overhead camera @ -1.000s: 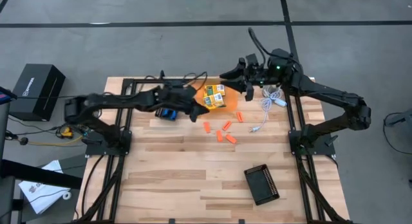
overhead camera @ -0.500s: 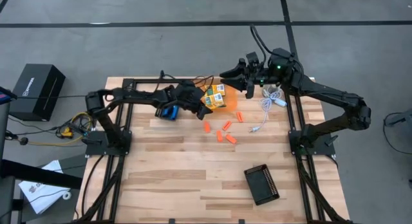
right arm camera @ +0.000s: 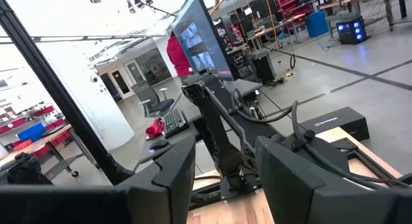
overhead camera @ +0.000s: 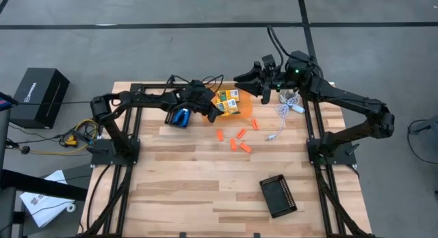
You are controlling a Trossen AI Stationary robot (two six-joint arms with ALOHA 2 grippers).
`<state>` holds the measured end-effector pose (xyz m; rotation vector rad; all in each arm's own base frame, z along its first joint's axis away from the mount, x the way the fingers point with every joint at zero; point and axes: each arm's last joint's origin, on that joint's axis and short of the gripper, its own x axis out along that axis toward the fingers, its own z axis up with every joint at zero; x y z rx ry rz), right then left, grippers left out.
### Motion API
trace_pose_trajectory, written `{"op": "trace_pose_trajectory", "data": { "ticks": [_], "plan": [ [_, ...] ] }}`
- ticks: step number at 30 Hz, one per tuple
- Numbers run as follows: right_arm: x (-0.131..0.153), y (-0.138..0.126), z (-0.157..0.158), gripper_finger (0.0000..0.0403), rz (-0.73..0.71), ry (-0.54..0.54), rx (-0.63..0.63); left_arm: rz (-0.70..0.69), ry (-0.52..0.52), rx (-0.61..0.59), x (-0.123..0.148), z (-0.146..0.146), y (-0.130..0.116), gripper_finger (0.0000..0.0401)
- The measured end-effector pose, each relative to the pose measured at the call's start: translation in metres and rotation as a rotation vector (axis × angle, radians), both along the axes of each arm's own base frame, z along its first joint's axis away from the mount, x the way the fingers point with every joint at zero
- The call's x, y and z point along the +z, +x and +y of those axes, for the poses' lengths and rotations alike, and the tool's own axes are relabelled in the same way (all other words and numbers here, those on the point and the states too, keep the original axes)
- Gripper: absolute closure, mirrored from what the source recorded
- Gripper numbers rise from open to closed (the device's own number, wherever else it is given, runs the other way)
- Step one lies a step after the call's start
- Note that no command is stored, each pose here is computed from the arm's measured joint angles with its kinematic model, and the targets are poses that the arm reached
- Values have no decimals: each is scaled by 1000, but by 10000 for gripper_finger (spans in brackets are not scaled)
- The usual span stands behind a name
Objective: Pick & Place School Supplies
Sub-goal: Put the yellow crayon box into the orange bin
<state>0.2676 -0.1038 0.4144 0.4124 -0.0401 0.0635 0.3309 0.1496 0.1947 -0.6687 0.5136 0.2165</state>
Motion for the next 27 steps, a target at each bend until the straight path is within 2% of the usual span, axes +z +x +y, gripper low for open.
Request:
{"op": "trace_pose_trajectory", "data": {
  "ticks": [21,24,27],
  "plan": [
    [0,0,-2,249,1,0,-8,69,68,12,-5,2,-4,401],
    [0,0,-2,249,1,0,-8,96,53,6,-13,4,-1,401],
    [0,0,-2,249,1,0,-8,107,30,-30,-20,5,13,401]
  ]
}}
